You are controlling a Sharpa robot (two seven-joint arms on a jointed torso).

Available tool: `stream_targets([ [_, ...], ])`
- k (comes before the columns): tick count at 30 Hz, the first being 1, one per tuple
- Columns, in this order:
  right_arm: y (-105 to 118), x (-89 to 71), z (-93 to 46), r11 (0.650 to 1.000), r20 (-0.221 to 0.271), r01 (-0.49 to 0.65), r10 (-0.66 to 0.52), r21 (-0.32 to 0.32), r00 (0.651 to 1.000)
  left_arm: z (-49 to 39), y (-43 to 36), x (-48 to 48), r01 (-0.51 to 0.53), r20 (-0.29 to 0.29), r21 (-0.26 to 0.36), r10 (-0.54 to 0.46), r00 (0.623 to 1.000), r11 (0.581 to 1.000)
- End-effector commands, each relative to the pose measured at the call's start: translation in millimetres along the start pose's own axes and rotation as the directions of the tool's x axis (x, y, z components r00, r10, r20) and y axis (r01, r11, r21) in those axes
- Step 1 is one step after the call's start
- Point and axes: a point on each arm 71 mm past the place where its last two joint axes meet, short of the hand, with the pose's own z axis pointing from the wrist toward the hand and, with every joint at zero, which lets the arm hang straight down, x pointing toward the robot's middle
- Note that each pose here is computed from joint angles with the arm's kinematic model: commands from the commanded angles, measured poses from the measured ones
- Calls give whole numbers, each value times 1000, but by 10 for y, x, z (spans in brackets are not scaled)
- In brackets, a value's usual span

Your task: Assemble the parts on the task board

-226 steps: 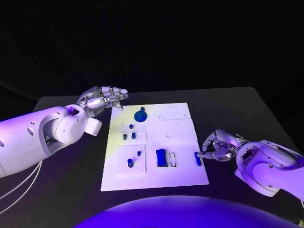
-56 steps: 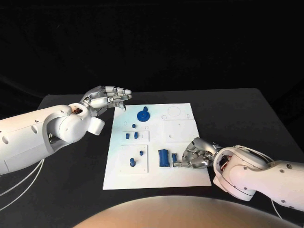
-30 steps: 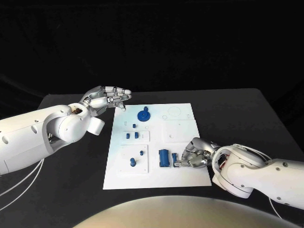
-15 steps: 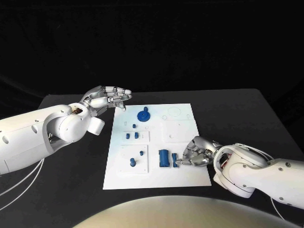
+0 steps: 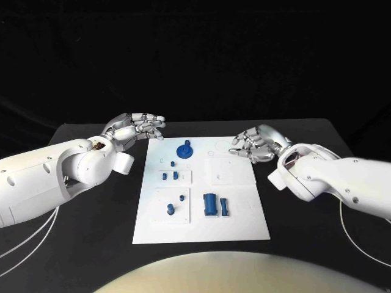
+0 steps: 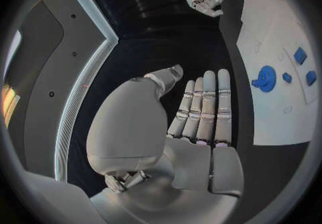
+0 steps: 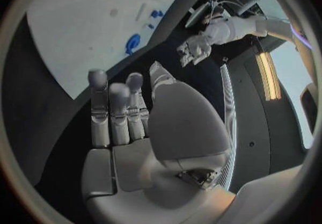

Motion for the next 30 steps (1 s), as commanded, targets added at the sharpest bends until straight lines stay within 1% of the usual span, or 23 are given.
stream_targets([
  [1,-34,-190,200,954,82,-284,292,-96,953,35,-36,-81,57,89,101,-67,994,993],
  [3,-99,-294,347,931,125,-349,361,-103,924,73,-9,-127,62,131,121,-78,988,991],
  [6,-168,-397,504,905,174,-410,425,-115,888,129,32,-175,61,193,140,-88,977,988],
  [9,-235,-485,642,886,234,-448,464,-123,854,213,86,-213,50,269,155,-90,959,987],
  [11,-257,-502,702,879,251,-461,477,-124,842,255,124,-223,42,302,158,-88,949,987],
  [13,-266,-495,756,871,256,-475,491,-125,833,289,162,-233,32,330,160,-84,940,987],
  [14,-271,-493,722,931,255,-358,363,-67,896,291,172,-147,44,218,103,-66,974,994],
  [18,-249,-471,707,926,257,-370,376,-73,890,288,165,-123,39,224,104,-62,973,994],
  [22,-171,-396,651,907,263,-411,420,-92,869,276,140,-39,20,244,108,-46,969,994],
  [25,-85,-324,587,886,269,-451,464,-110,844,259,111,50,0,265,112,-30,964,994],
  [27,-10,-267,529,866,273,-484,499,-124,823,242,85,125,-18,283,116,-16,959,993],
  [28,53,-224,479,850,276,-510,526,-134,804,225,63,187,-32,298,119,-5,955,992],
  [30,135,-174,412,828,280,-541,559,-146,780,198,29,277,-53,319,124,11,948,991],
])
